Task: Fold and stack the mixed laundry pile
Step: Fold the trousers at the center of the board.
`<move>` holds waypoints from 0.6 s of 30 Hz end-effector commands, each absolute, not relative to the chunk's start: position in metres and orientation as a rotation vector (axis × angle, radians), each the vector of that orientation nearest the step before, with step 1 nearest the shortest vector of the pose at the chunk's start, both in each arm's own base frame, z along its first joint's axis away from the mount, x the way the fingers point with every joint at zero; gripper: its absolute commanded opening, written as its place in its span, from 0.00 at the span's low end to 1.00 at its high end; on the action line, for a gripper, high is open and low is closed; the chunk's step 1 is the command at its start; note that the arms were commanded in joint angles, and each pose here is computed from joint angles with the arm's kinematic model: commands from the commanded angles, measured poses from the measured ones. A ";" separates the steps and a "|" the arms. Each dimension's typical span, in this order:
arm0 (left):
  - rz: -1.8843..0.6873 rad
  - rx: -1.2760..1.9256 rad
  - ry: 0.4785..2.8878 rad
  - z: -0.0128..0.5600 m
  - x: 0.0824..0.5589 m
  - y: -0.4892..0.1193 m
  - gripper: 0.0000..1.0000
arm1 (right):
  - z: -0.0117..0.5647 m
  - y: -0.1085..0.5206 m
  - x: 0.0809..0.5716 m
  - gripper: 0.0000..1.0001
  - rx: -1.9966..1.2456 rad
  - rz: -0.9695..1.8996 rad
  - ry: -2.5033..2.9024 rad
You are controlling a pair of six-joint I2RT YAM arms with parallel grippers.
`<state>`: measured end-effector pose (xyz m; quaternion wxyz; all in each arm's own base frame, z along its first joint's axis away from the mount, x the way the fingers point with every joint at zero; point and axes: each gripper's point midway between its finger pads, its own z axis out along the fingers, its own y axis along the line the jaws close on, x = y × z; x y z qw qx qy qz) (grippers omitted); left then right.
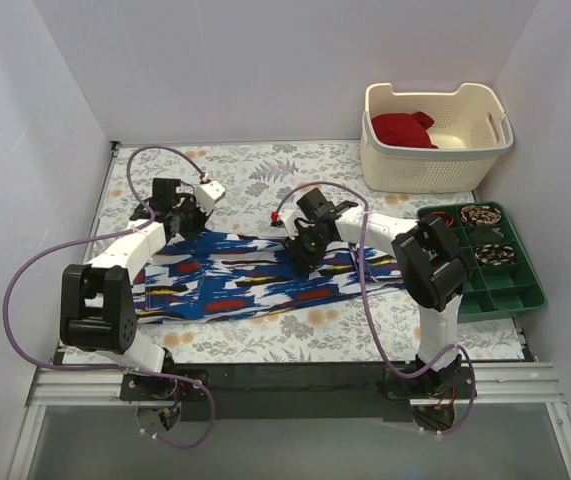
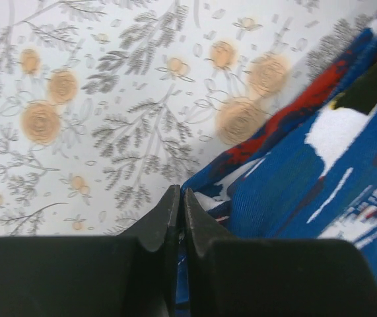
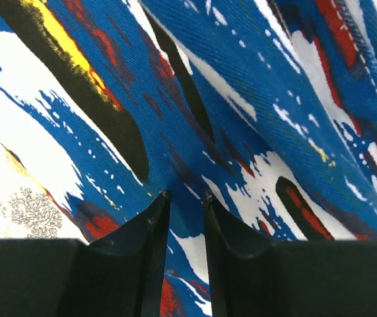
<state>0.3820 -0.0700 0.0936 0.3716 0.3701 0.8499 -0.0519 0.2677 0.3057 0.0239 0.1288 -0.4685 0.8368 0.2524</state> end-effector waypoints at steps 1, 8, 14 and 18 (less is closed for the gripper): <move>0.053 0.802 2.046 0.120 0.430 -0.034 0.00 | -0.025 0.268 0.232 0.33 -1.449 0.591 2.662; 0.015 0.664 2.094 0.110 0.464 -0.006 0.01 | -0.026 0.270 0.222 0.33 -1.458 0.646 2.669; -0.160 0.668 2.038 0.151 0.455 -0.007 0.25 | 0.005 0.297 0.224 0.36 -1.462 0.816 2.576; -0.312 0.706 2.046 0.159 0.422 -0.031 0.36 | 0.042 0.313 0.234 0.38 -1.470 0.884 2.449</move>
